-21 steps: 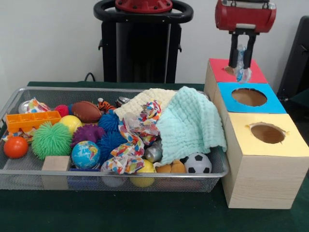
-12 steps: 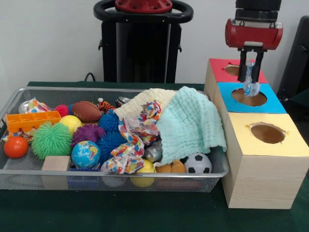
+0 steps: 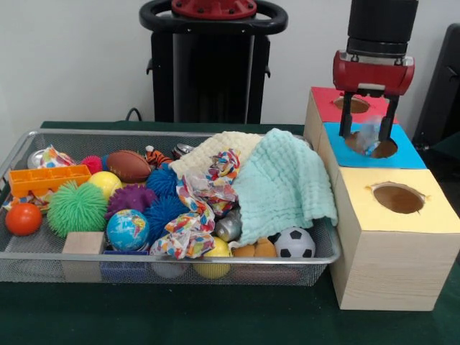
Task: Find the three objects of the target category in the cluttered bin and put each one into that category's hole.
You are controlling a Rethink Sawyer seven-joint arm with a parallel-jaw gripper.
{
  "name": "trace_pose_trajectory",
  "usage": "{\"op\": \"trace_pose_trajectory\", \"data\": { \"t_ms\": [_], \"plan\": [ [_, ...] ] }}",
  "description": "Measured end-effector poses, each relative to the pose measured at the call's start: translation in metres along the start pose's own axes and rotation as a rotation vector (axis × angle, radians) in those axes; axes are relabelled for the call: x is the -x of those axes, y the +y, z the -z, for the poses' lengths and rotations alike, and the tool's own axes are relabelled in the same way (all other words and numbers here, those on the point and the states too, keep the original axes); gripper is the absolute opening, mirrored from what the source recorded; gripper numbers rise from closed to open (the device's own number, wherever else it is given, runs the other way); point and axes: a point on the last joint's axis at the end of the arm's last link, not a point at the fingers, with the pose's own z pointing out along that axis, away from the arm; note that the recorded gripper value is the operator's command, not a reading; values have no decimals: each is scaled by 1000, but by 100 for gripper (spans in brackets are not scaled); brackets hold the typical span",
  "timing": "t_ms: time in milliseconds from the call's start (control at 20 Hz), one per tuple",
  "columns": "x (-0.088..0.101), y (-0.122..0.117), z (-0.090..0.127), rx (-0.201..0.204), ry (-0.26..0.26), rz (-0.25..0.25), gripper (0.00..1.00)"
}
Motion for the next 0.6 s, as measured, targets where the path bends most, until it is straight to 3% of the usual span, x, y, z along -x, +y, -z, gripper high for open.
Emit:
{"op": "trace_pose_trajectory", "data": {
  "t_ms": [300, 600],
  "plan": [
    [-3, -8, -8, -13, 19, -24, 100],
    [4, -17, -7, -16, 56, -99, 100]
  ]
}}
